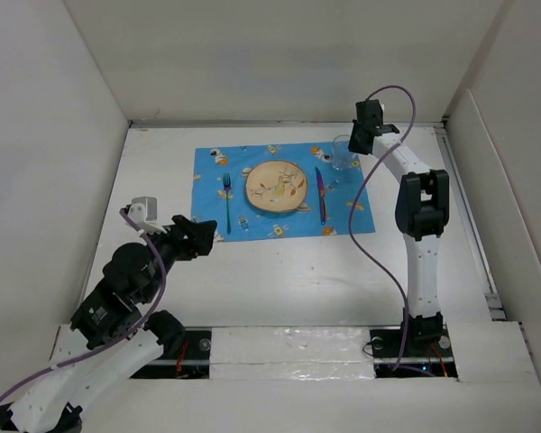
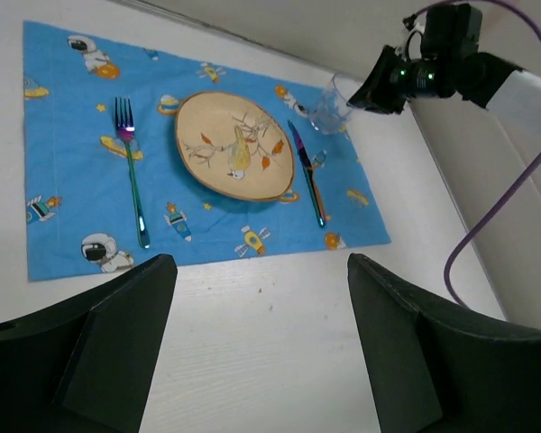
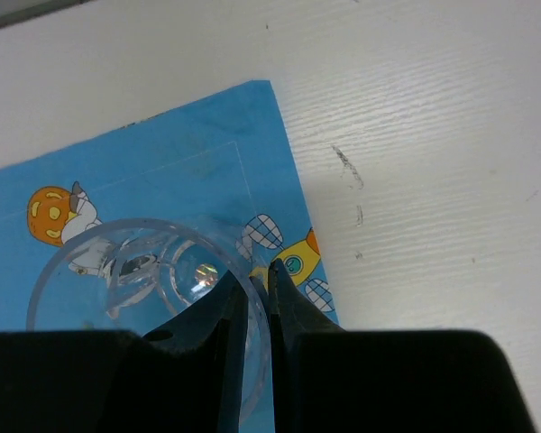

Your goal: Set the dinner table for one person

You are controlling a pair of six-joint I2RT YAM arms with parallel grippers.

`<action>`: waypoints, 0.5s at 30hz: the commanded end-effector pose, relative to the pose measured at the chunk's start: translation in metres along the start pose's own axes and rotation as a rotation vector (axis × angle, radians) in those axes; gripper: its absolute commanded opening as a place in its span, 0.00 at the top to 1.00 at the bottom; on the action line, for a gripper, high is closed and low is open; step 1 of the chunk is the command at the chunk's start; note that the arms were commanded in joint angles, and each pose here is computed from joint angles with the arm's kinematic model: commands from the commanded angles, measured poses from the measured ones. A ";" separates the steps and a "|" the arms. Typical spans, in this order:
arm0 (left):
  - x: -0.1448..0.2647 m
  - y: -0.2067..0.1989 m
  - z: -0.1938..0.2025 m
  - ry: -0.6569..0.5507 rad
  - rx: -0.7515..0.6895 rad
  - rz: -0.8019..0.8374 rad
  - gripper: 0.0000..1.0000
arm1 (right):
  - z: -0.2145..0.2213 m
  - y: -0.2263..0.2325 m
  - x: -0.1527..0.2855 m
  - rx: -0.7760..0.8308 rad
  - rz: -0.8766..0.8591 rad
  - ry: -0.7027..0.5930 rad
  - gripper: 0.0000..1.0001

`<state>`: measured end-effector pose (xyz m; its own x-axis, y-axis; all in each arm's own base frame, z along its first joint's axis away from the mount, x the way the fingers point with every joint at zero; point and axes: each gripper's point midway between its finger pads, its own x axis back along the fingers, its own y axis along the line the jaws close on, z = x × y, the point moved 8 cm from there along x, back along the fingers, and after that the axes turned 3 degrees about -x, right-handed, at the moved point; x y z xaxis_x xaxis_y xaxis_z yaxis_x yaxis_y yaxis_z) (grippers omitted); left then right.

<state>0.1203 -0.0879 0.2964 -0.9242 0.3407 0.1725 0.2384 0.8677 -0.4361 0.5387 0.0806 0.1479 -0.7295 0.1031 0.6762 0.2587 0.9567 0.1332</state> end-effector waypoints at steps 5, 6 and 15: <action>-0.002 0.000 -0.008 -0.025 0.001 -0.044 0.26 | -0.036 0.017 0.009 0.053 0.027 -0.104 1.00; -0.002 0.001 -0.008 -0.023 0.000 -0.050 0.25 | -0.032 0.017 0.005 0.053 0.028 -0.098 1.00; 0.001 0.002 -0.009 -0.039 0.009 -0.055 0.24 | -0.030 0.018 0.010 0.024 0.005 -0.093 0.77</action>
<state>0.1240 -0.0843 0.2925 -0.9374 0.2847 0.2004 0.1817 0.8910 -0.4162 0.5536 0.0873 0.1520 -0.7392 0.1359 0.6596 0.2536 0.9635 0.0856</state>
